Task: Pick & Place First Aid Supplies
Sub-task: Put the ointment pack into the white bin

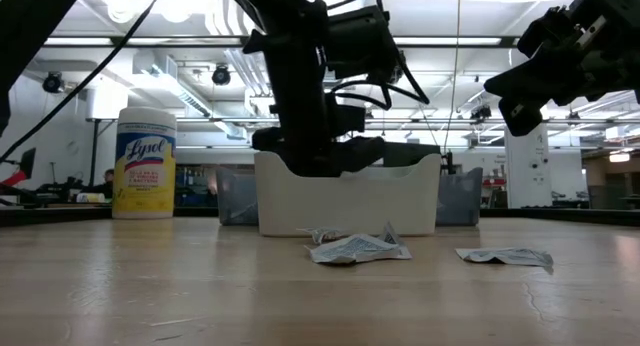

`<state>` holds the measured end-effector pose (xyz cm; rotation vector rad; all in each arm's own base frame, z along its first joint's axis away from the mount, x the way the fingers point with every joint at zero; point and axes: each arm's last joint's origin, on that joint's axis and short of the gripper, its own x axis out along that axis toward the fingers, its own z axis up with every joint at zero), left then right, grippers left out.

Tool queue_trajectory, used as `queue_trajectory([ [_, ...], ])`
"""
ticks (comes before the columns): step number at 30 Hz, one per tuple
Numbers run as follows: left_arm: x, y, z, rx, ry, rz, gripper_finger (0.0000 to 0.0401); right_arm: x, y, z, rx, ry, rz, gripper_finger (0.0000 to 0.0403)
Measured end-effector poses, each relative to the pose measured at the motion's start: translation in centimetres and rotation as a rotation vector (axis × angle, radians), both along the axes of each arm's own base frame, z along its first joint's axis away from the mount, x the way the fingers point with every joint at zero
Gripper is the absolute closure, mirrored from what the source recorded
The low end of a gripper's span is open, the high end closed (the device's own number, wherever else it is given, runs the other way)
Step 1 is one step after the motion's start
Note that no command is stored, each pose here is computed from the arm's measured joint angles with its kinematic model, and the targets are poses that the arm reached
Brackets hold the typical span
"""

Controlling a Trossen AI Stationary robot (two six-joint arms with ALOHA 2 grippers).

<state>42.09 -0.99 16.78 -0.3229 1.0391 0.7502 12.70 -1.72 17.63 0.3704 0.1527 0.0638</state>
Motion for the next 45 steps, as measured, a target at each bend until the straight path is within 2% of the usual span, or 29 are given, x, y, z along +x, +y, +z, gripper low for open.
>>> queue_trajectory([
  [6, 0.3, 0.0, 0.6, -0.007, -0.016, -0.001, 0.0290, 0.0, 0.0, 0.0, 0.000, 0.000, 0.000, 0.0394],
  [10, 0.7, -0.1, 1.5, -0.040, -0.044, -0.013, 0.0266, 0.0, 0.0, 0.0, 0.000, 0.000, 0.000, 0.0394],
  [15, 1.5, -0.4, 3.3, -0.093, -0.087, -0.058, 0.0262, 0.0, 0.0, 0.0, 0.000, 0.000, 0.000, 0.0394],
  [24, 1.3, -0.9, 7.9, -0.109, -0.188, -0.068, 0.0263, 0.0, 0.0, 0.0, 0.000, 0.000, 0.000, 0.0394],
  [29, 1.4, -3.3, 9.2, -0.149, -0.239, -0.099, 0.0263, 0.0, 0.0, 0.0, 0.000, 0.000, 0.000, 0.0394],
  [37, 0.6, -8.3, 9.2, -0.228, -0.275, -0.104, 0.0263, 0.0, 0.0, 0.0, 0.000, 0.000, 0.000, 0.0394],
  [45, 0.0, -10.9, 9.2, -0.261, -0.300, -0.072, 0.0263, 0.0, 0.0, 0.0, 0.000, 0.000, 0.000, 0.0394],
])
